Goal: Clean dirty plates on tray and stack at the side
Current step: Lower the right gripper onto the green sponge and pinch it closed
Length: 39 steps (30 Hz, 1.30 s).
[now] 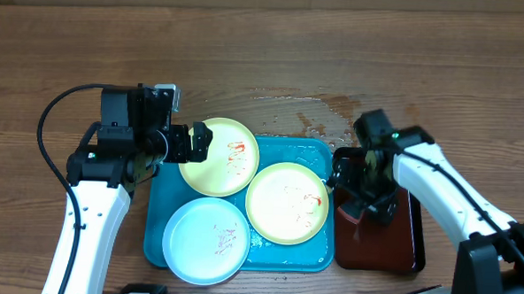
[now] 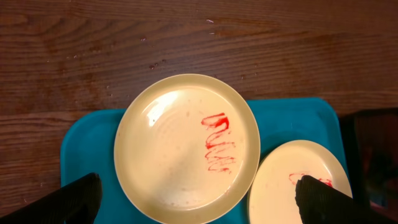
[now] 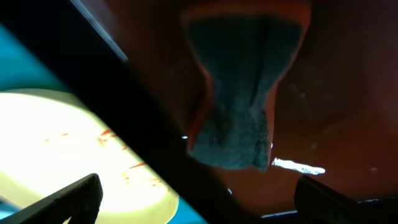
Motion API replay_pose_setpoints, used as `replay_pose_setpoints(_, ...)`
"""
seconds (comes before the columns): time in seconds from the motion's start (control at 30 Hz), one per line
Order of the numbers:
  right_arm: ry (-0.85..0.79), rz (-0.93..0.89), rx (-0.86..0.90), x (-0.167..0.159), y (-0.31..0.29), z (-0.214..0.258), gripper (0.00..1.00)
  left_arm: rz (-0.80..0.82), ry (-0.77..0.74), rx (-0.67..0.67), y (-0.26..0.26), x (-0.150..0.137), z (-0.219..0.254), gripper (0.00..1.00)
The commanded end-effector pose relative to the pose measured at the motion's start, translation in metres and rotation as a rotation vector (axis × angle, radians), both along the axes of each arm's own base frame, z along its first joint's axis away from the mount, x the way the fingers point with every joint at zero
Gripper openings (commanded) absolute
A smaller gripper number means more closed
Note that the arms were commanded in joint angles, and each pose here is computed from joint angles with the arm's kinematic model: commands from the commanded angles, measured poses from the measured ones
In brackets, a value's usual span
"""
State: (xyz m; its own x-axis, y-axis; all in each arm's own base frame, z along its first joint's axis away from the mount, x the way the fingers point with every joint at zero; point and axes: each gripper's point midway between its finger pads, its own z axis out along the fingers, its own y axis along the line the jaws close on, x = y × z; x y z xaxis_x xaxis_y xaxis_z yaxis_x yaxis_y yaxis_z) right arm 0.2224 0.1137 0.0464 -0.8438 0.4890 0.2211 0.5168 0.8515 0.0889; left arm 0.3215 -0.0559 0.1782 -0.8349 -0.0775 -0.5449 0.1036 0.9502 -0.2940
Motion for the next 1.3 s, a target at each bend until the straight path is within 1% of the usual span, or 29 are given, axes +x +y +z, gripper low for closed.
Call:
replay_pose_setpoints(0.0,0.004,-0.064,-0.005,-0.005,-0.002,-0.01,0.79,-0.025,-0.028,0.0,-0.002,0.005,0.009,1.0)
replay_pose_setpoints(0.03,-0.008,-0.067,-0.005,-0.002,-0.002,-0.01,0.67,-0.025,-0.028,0.0,-0.002,0.005,0.009,1.0)
replay_pose_setpoints(0.07,-0.022,-0.064,-0.006,0.001,-0.003,-0.011,0.62,-0.025,-0.029,0.0,-0.002,0.006,0.009,1.0)
replay_pose_setpoints(0.1,-0.038,-0.064,-0.008,0.005,-0.003,-0.011,0.61,-0.025,-0.029,0.0,-0.002,0.006,0.009,1.0)
replay_pose_setpoints(0.13,-0.05,-0.063,-0.005,0.008,-0.002,-0.011,0.62,-0.025,-0.029,0.0,-0.002,0.006,0.009,1.0)
replay_pose_setpoints(0.17,-0.062,-0.059,-0.006,0.01,-0.002,-0.011,0.65,-0.025,-0.029,0.0,-0.002,0.006,0.009,1.0)
replay_pose_setpoints(0.2,-0.075,-0.051,-0.01,0.013,-0.003,-0.011,0.71,-0.025,-0.029,0.0,-0.002,0.006,0.009,1.0)
replay_pose_setpoints(0.27,-0.091,-0.04,-0.016,0.016,-0.004,-0.012,0.89,-0.025,-0.028,0.0,-0.002,0.005,0.009,1.0)
replay_pose_setpoints(0.3,-0.101,-0.036,-0.025,0.018,-0.005,-0.012,0.92,-0.026,-0.028,0.0,-0.002,0.005,0.009,1.0)
replay_pose_setpoints(0.5,-0.152,-0.003,-0.065,0.027,-0.012,-0.008,0.92,-0.029,-0.028,-0.001,-0.003,0.005,0.009,1.0)
replay_pose_setpoints(0.67,-0.201,0.051,-0.051,0.043,-0.007,0.01,0.93,-0.029,-0.027,-0.001,-0.004,0.005,0.008,1.0)
replay_pose_setpoints(0.7,-0.218,0.065,-0.051,0.049,-0.006,0.02,0.93,-0.029,-0.027,-0.001,-0.004,0.005,0.008,1.0)
replay_pose_setpoints(0.77,-0.226,0.059,-0.068,0.053,-0.008,0.03,0.93,-0.029,-0.027,-0.001,-0.004,0.005,0.008,1.0)
replay_pose_setpoints(0.83,-0.21,0.021,-0.083,0.052,-0.012,0.035,0.93,-0.029,-0.026,-0.001,-0.004,0.005,0.008,1.0)
replay_pose_setpoints(0.9,-0.182,-0.026,-0.103,0.048,-0.02,0.035,0.9,-0.03,-0.02,-0.001,-0.004,0.004,0.007,1.0)
replay_pose_setpoints(1.07,-0.136,-0.05,-0.201,0.038,-0.047,0.032,0.85,-0.029,-0.015,0.0,-0.004,0.003,0.007,1.0)
replay_pose_setpoints(1.27,-0.135,0.014,-0.207,0.036,-0.052,0.028,0.85,-0.029,-0.015,0.0,-0.004,0.003,0.007,1.0)
